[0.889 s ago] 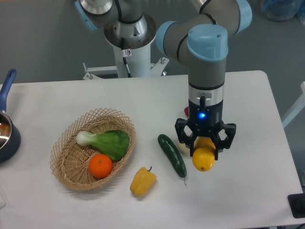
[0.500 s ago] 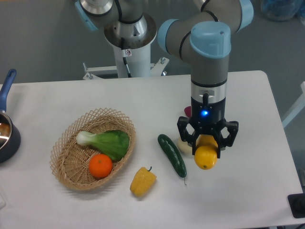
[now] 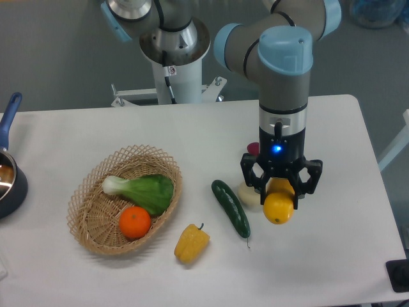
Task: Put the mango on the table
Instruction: 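Hold the yellow mango in the gripper above the table, then lower the held yellow mango onto the table beside the cucumber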
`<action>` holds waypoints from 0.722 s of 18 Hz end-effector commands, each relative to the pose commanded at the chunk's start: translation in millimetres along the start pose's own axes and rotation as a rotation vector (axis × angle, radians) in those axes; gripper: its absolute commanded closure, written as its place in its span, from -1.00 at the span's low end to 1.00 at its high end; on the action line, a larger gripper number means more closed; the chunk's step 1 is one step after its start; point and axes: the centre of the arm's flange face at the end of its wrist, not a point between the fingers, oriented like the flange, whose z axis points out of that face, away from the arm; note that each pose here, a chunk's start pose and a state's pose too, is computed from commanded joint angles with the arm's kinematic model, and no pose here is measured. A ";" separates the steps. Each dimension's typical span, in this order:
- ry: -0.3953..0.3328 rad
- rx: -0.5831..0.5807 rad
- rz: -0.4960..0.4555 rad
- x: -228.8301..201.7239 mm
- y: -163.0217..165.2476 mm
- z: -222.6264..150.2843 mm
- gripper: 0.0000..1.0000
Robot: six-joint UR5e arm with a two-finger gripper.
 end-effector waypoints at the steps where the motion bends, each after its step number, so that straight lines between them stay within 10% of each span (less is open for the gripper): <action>1: 0.012 -0.011 0.037 3.1 5.3 6.6 0.50; 6: 0.074 -0.065 0.153 15.9 30.0 47.5 0.51; 13: 0.100 -0.097 -0.036 -16.0 15.1 117.8 0.50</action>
